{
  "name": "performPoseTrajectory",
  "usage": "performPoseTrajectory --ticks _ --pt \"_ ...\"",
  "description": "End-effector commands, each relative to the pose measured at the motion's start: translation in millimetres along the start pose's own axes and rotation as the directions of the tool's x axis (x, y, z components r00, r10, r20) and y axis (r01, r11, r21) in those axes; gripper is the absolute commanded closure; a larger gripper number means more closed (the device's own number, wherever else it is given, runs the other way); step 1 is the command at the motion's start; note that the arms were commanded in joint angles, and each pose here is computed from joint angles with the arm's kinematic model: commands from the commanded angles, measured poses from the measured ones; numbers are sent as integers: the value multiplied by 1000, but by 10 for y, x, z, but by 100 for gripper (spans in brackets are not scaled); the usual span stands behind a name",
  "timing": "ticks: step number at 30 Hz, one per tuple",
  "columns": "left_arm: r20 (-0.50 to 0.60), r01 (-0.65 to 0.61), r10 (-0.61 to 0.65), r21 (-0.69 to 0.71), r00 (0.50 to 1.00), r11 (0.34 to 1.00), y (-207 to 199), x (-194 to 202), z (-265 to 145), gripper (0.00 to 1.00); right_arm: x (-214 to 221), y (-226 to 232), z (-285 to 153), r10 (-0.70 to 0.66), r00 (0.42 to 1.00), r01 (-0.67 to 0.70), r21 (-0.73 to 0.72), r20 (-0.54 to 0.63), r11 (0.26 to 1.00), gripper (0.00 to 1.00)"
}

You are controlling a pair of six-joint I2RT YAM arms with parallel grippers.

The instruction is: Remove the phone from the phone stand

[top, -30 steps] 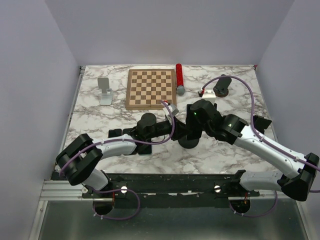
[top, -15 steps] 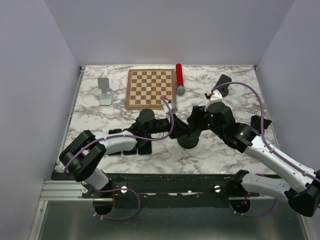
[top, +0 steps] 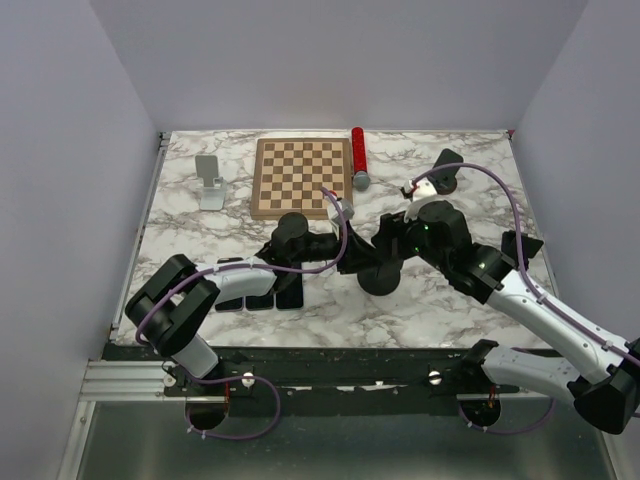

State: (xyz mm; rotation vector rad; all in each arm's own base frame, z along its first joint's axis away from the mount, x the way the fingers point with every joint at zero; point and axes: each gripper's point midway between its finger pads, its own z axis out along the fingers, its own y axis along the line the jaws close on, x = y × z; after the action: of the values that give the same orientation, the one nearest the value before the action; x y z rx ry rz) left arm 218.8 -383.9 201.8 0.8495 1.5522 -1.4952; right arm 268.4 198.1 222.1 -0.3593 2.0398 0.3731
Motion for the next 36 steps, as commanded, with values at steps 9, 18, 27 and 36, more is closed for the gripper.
performPoseTrajectory --ticks 9,18,27,36 --pt "-92 156 -159 -44 983 987 187 376 -164 100 160 291 -181 -127 992 118 -238 -24 964 99" --pt "-81 133 -135 -22 988 991 122 337 -189 100 57 559 -330 -81 997 82 -381 21 921 99" --pt "-40 179 -181 -53 983 982 100 293 -237 85 -19 694 -402 7 999 14 -444 47 896 99" --pt "-9 162 -164 -112 986 980 77 233 -348 76 -318 751 -578 106 993 -73 -450 49 890 99"
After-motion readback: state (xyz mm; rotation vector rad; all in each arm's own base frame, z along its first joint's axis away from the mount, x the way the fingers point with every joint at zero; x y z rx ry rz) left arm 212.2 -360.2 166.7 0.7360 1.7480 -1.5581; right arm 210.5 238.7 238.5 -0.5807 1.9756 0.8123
